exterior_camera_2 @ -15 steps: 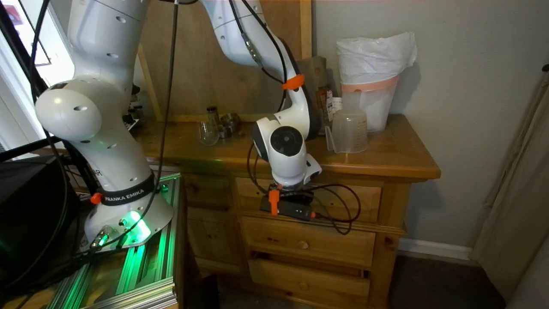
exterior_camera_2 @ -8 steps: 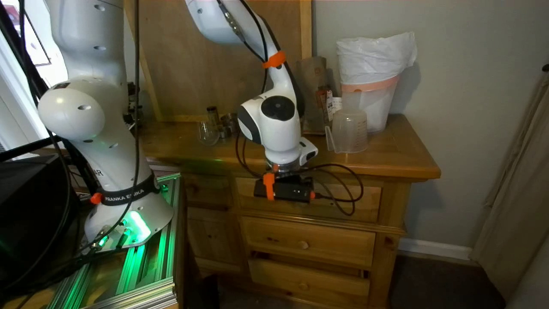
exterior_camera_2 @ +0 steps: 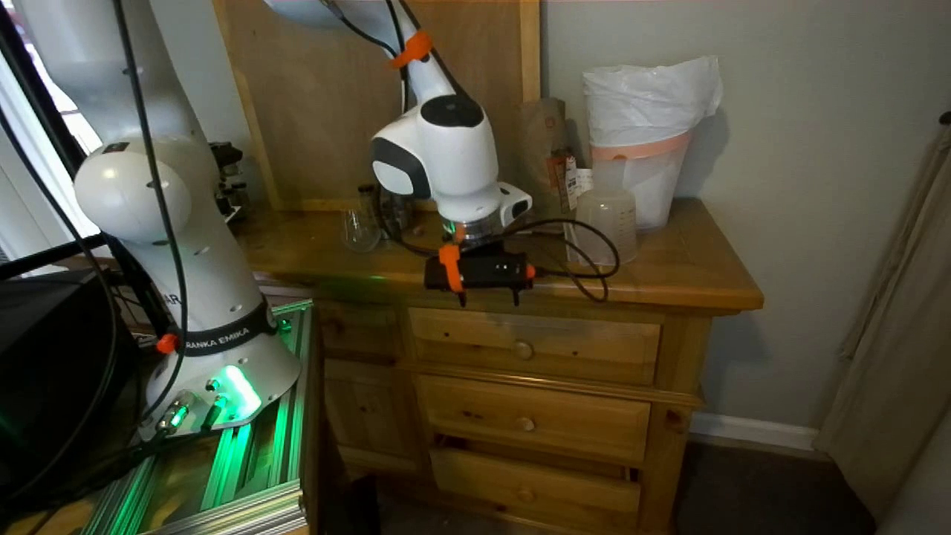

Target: Open the top right drawer, pick up the light blue towel on the table and put it in the top right drawer

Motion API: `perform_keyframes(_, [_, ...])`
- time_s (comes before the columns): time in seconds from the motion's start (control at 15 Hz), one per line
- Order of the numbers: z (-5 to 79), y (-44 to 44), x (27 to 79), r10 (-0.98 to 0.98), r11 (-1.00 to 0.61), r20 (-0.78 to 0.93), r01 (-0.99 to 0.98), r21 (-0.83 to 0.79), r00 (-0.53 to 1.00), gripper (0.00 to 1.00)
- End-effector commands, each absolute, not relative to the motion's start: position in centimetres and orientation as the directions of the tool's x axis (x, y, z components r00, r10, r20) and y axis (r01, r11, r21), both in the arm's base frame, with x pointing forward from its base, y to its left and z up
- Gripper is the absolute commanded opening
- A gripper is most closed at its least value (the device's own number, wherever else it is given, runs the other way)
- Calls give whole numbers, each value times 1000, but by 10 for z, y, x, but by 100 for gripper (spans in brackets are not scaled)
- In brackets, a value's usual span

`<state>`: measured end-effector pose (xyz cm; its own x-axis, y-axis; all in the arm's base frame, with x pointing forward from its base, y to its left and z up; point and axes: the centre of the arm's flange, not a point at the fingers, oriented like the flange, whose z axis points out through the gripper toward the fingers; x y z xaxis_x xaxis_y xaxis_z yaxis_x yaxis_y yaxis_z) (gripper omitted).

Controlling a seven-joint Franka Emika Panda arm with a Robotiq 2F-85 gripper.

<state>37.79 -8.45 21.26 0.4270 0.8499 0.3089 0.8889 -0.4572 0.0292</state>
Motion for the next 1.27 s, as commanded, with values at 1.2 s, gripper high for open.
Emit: perform_keyframes(1.2, [323, 15, 398, 797, -483, 446, 873, 67, 407, 100])
